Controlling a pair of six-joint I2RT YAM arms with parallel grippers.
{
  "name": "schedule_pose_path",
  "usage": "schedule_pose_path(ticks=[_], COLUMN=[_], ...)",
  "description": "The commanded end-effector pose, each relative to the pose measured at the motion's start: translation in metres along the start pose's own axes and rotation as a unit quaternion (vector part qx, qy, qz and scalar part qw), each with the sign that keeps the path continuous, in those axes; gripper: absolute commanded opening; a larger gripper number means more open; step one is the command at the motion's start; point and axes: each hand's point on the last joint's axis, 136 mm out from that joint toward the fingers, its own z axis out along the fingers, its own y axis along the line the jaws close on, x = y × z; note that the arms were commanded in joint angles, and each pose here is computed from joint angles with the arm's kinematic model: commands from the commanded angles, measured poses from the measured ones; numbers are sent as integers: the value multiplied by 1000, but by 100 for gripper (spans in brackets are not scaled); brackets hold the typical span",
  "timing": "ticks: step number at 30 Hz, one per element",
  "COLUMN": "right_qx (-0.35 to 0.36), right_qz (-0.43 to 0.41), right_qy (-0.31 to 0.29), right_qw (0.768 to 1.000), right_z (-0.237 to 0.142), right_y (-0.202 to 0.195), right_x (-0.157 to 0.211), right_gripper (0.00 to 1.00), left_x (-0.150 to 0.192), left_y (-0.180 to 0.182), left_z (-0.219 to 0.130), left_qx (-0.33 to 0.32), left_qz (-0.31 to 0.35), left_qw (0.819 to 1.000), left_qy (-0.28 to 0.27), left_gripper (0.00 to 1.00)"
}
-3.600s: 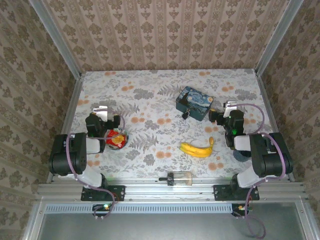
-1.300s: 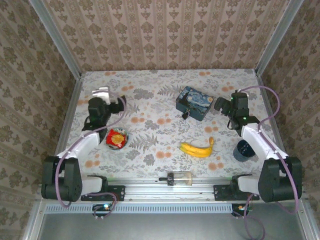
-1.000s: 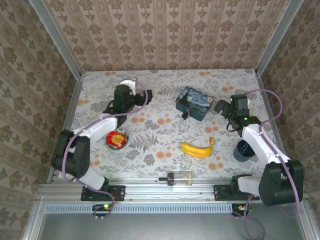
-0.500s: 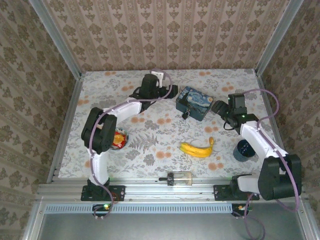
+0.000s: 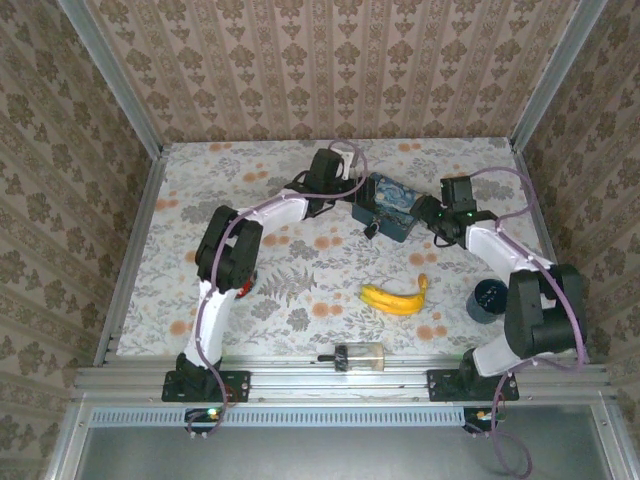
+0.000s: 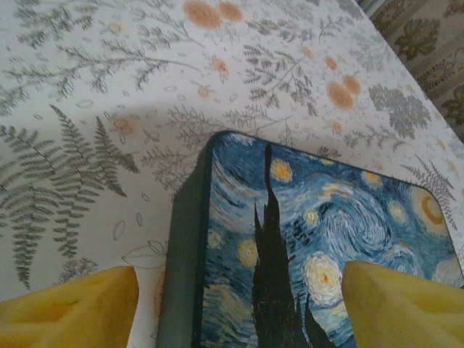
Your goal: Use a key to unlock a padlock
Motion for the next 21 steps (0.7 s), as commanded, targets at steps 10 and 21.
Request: schedule_pose_path(ticks=[10, 21], right_qx=[-27, -72], right_qz=[-37, -102], right_qy=[52, 104], right_qw=[998, 987], right_z=[34, 57], right_y=[39, 86], right_x=[7, 28], right_gripper=[56, 48], left_x=[28, 31], left_y=[2, 4], left_z=[12, -16], left_qx=[-1, -26], left_qz=[-2, -9], left_qw=[999, 1000], left_qy=[47, 11], left_gripper=[60, 42])
